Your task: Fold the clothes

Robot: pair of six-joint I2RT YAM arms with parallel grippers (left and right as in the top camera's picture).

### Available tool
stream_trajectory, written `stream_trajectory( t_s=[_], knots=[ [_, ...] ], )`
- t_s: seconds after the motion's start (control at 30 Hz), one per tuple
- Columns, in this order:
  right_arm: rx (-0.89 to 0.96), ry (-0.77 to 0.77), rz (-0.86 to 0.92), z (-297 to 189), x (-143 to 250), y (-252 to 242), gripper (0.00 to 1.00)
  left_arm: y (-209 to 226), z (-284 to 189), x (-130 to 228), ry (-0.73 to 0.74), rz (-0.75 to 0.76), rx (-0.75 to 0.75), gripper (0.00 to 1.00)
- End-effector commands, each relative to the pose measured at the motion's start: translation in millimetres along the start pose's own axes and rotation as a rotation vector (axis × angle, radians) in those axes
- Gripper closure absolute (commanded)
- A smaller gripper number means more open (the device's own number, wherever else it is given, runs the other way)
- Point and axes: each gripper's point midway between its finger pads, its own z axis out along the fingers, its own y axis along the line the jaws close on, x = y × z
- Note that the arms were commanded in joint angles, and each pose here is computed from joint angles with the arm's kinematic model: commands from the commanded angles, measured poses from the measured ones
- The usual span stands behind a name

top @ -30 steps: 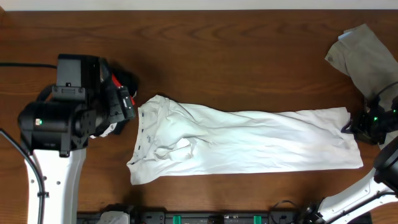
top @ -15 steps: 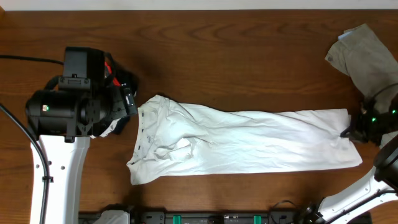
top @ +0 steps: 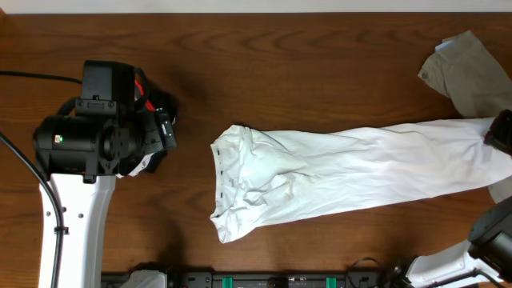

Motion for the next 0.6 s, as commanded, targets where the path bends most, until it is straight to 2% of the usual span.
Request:
stream_trajectory(
  t_s=[0.0,0.27,0.57],
  knots=[
    [-0.029,0.012,-0.052,-3.3,4.2,33.6,0.99,3.7,-1.3,-1.6,-0.007,-0.004,-0.014,0.04],
    [-0.065,0.155,-0.303,6.6,49.7,125.7,0.99,4.5,-1.3,0.9,0.004,-0.002,-0.017,0.04],
    [-0.088,0.277,-0.603,21.8,133.5,231.0,0.99,5.0,-1.3,2.5,0.01,-0.001,-0.019,0.04]
  ],
)
